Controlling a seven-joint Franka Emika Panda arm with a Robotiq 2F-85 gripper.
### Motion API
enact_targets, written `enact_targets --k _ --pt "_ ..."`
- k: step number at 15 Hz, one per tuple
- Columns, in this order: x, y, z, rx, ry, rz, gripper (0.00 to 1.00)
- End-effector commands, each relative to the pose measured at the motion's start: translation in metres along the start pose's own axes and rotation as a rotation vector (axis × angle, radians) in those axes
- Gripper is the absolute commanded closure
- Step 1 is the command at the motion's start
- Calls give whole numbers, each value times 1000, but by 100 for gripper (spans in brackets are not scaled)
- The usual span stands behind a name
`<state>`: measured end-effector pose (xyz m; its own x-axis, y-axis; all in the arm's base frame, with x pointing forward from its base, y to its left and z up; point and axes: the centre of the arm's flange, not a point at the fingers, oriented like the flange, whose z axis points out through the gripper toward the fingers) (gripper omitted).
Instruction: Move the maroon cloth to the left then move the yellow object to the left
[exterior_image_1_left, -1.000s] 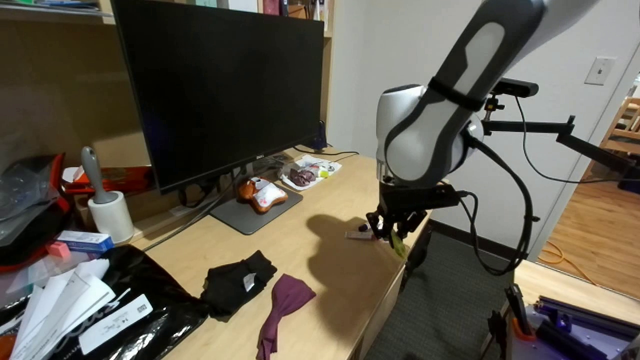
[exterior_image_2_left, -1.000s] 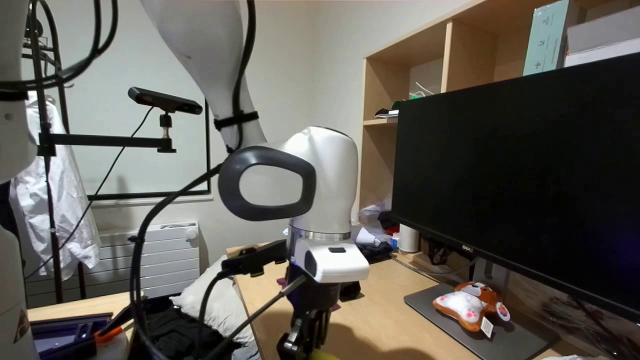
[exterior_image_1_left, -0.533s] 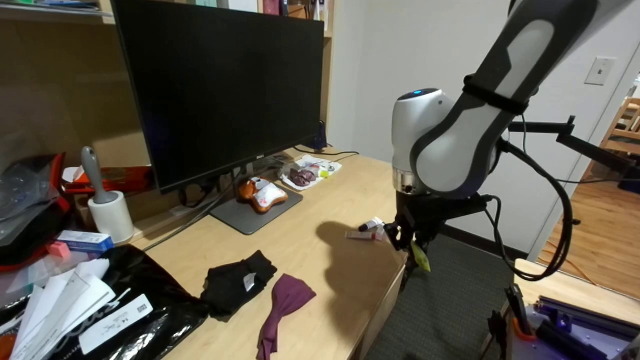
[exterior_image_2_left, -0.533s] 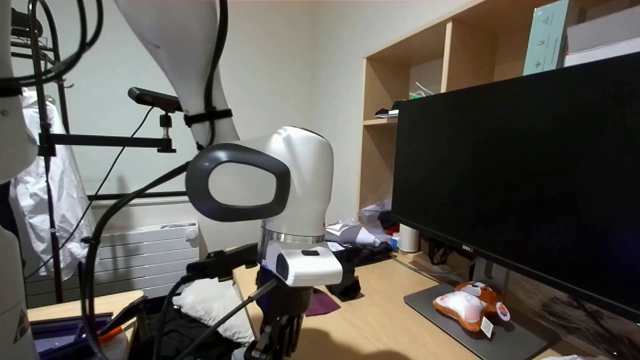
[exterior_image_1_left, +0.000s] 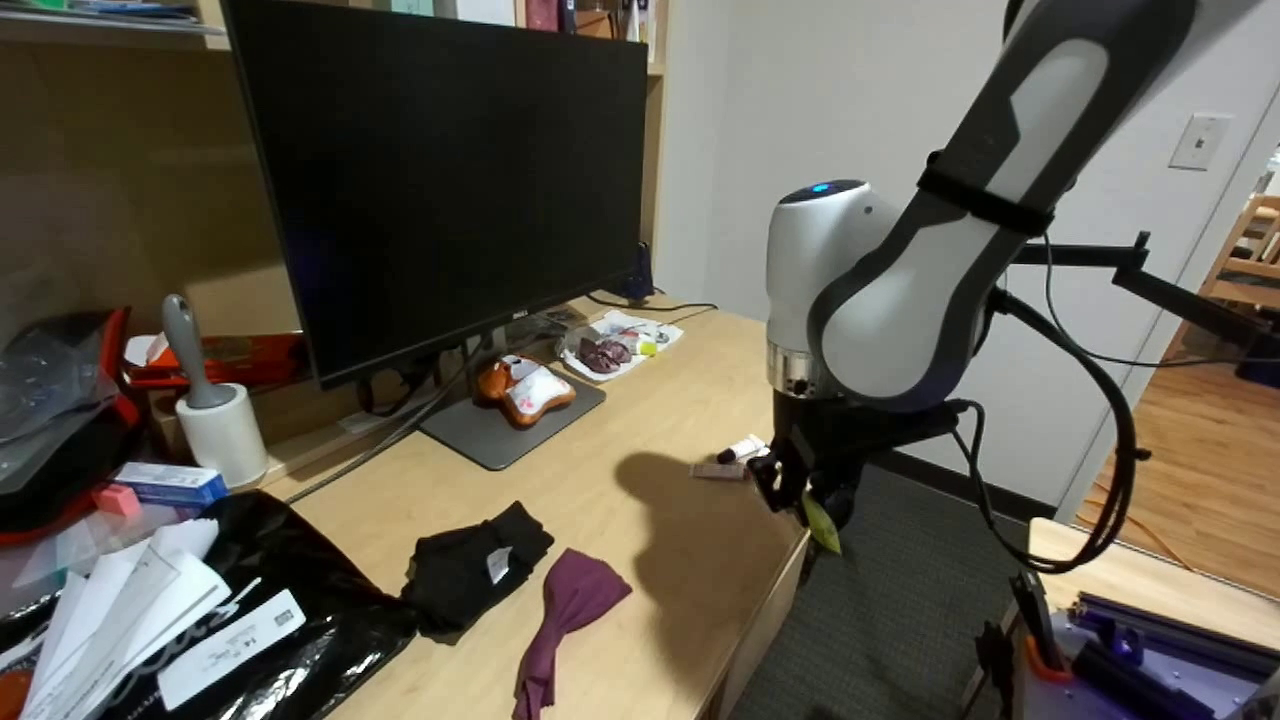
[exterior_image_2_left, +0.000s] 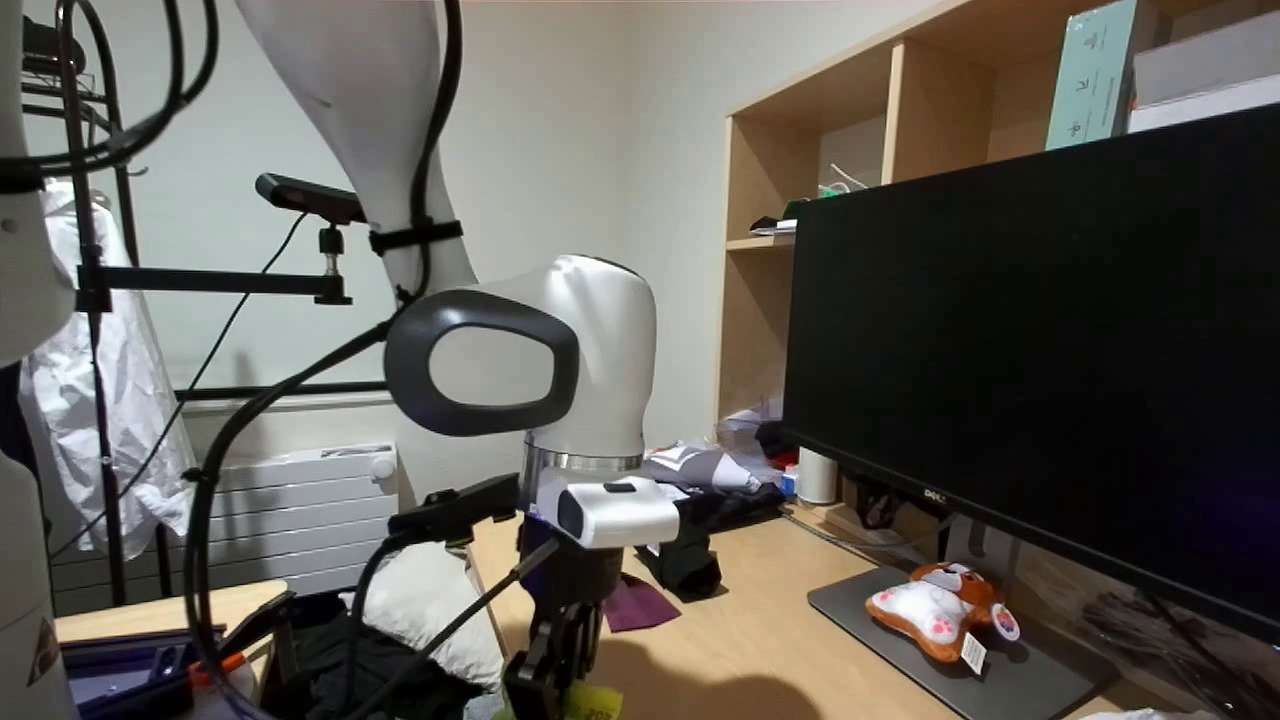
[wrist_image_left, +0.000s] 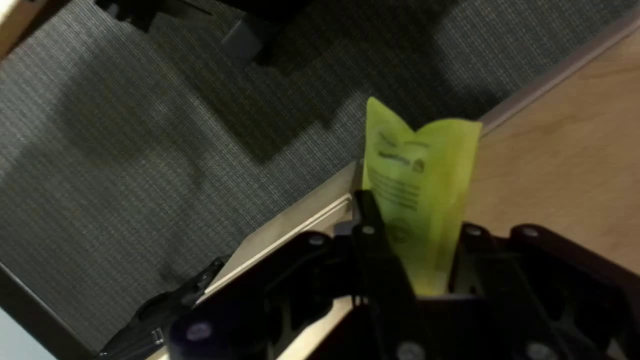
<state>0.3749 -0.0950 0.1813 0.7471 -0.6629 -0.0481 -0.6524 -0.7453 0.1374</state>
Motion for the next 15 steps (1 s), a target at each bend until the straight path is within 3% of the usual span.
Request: enact_targets --k 1,5,6,11,12,15 --pt "-32 -44 2 111 14 -63 91" --pt "-74 -86 5 212 -25 -39 90" --pt "-63 -77 -3 164 -12 -25 84" --pt "-76 -89 -3 183 -30 -28 84" --pt "-75 -89 -3 183 -30 -28 90" --pt "-86 -94 5 245 -58 147 90"
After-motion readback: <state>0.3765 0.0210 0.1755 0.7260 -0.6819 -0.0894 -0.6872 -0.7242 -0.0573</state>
